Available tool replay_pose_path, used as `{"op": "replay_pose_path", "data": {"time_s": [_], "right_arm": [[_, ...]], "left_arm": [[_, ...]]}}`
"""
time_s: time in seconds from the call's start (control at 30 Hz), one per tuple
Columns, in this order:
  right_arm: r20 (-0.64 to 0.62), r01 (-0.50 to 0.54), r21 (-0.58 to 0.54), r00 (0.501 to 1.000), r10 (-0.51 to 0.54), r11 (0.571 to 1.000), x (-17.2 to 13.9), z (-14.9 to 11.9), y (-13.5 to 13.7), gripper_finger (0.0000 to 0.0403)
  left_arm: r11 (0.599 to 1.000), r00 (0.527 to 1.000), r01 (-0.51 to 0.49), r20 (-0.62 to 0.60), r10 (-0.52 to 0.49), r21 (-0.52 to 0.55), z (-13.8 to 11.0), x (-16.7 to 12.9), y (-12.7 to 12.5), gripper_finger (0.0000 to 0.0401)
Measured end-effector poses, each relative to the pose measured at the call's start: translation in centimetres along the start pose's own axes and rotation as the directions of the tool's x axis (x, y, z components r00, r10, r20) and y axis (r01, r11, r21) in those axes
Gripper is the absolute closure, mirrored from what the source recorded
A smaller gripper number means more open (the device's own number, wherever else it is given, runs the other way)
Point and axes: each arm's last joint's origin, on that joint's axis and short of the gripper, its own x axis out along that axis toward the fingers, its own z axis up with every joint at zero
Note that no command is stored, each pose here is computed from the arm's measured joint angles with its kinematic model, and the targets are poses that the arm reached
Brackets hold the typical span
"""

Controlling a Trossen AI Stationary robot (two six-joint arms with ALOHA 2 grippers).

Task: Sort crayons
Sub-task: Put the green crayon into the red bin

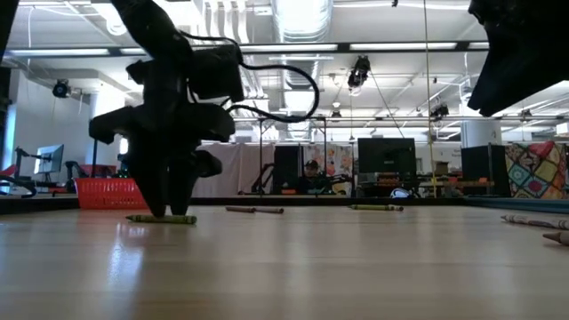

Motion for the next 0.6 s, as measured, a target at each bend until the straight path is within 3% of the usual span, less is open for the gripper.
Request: {"op": "replay_pose_path", "data": {"time_s": [0.17, 0.37, 0.6], "right_arm": [[0.004, 0.027, -0.002, 1.0, -0.027, 1.0, 0.5, 0.6, -0.1, 0.0289], [0.008, 0.053, -0.019, 0.999, -0.053, 0.998, 1.0, 1.2, -0.3, 0.0289], [0.007, 0.056, -0.016, 0.998, -0.056, 0.998, 1.1, 1.3, -0.3, 0.0289]], "left_arm": [[0.997, 0.998, -0.063, -0.002, 0.063, -0.048, -0.7, 0.8, -0.2, 0.0281], [0.994, 0.996, -0.092, -0.01, 0.091, -0.06, -0.8, 0.9, -0.1, 0.0387], [0.991, 0.993, -0.121, -0.007, 0.12, -0.06, 0.4, -0.9, -0.1, 0.0391]]}}
